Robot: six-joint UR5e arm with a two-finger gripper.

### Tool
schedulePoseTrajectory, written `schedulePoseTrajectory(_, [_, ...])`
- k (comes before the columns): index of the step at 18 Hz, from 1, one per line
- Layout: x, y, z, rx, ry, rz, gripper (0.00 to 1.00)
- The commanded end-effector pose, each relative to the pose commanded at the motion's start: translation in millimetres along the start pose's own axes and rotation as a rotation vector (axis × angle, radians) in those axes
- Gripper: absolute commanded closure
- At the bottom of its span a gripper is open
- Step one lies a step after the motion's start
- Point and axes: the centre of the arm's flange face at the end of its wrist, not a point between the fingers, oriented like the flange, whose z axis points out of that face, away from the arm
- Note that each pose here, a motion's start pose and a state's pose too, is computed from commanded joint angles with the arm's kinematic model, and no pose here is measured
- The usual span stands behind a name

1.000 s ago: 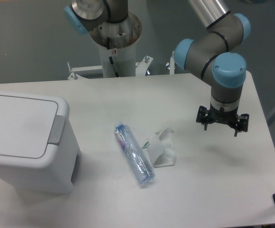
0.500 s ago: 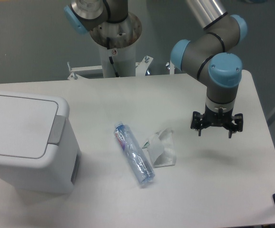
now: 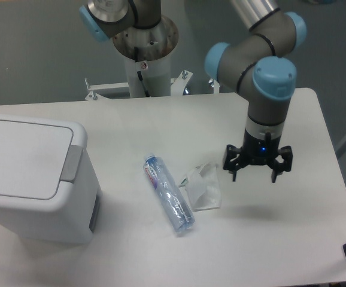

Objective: Open the trash can
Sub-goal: 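Move the open gripper over to the white trash bin's lid edge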

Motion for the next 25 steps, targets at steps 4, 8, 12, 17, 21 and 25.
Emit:
schedulePoseTrajectory(4, [51,-29,-21,0.036,0.016,-0.046,0.00])
schedulePoseTrajectory(8, [93,-64,-44,0.013,0.073,-0.098,0.00])
schedulePoseTrajectory(12, [121,-73,-59,-0.014,0.149,-0.090,0.00])
schedulePoseTrajectory(17, [169,-78,-75,-0.004,0.213,-0.036,0.00])
schedulePoseTrajectory(21, [190,-73,-102,0.002,0.269,-0.038,0.00])
schedulePoseTrajectory(25, [202,-70,-111,0.016,0.306,-0.029,0.00])
